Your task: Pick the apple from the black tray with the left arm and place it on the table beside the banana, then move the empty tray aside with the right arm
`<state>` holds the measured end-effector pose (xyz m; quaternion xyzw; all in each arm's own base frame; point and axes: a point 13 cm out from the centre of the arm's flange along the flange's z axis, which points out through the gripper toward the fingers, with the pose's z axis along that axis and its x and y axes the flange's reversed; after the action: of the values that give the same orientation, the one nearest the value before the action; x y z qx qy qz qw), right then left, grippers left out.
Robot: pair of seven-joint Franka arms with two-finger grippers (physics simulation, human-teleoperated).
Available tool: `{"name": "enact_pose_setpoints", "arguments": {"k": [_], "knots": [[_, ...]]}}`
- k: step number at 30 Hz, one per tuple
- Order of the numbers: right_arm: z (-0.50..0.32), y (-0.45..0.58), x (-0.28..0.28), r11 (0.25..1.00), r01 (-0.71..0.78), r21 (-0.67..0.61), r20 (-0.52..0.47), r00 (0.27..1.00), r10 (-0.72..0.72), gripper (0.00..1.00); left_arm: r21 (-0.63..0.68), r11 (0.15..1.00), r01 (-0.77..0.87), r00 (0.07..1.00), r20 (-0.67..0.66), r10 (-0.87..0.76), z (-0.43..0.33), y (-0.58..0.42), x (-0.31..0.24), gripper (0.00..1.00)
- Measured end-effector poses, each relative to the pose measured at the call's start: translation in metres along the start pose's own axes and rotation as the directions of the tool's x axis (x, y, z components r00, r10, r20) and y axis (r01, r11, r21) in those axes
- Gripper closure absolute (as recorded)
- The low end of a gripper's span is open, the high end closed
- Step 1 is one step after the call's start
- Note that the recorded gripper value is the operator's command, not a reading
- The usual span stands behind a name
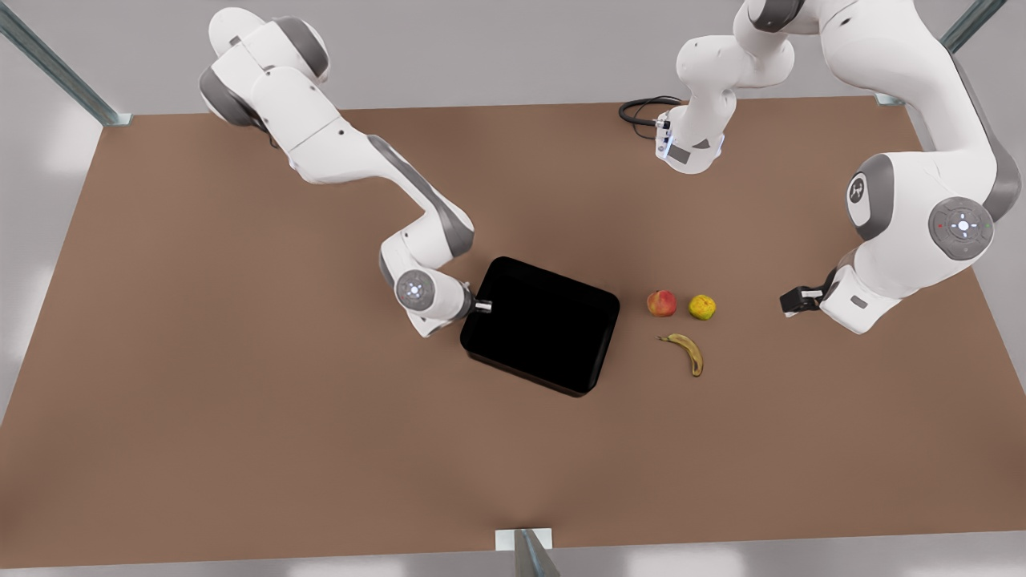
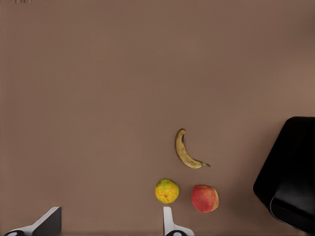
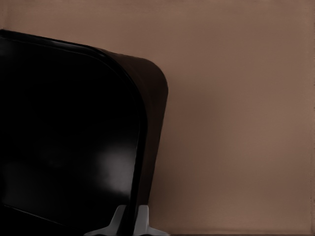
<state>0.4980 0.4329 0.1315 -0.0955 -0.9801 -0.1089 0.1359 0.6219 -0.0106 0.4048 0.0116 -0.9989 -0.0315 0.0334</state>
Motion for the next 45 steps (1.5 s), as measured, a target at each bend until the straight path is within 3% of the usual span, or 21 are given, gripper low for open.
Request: {"name": "enact_pose_setpoints", "arguments": {"k": [12,20,34,45], "knots": [[-0.073,-0.013,0.009,0.999,0.045,0.016,0.002,0.999,-0.045,0.82,-0.005,1.0,-0.03,1.0,-0.003,0.029,0.001,-0.001,0.001,0.0],[-0.131,-0.072,0.009,0.998,0.024,0.066,-0.071,0.997,-0.02,0.83,-0.005,0.999,-0.042,0.999,-0.004,0.042,0.001,-0.003,0.001,0.0],[-0.226,-0.285,-0.03,0.989,-0.032,0.145,-0.216,0.974,0.063,0.83,-0.007,0.999,-0.053,0.999,-0.006,0.053,0.003,-0.005,0.0,0.0],[-0.238,-0.408,-0.055,0.973,0.126,0.193,-0.304,0.95,-0.063,0.83,-0.005,0.998,-0.055,0.998,-0.004,0.055,0.003,-0.006,-0.002,0.0]]}}
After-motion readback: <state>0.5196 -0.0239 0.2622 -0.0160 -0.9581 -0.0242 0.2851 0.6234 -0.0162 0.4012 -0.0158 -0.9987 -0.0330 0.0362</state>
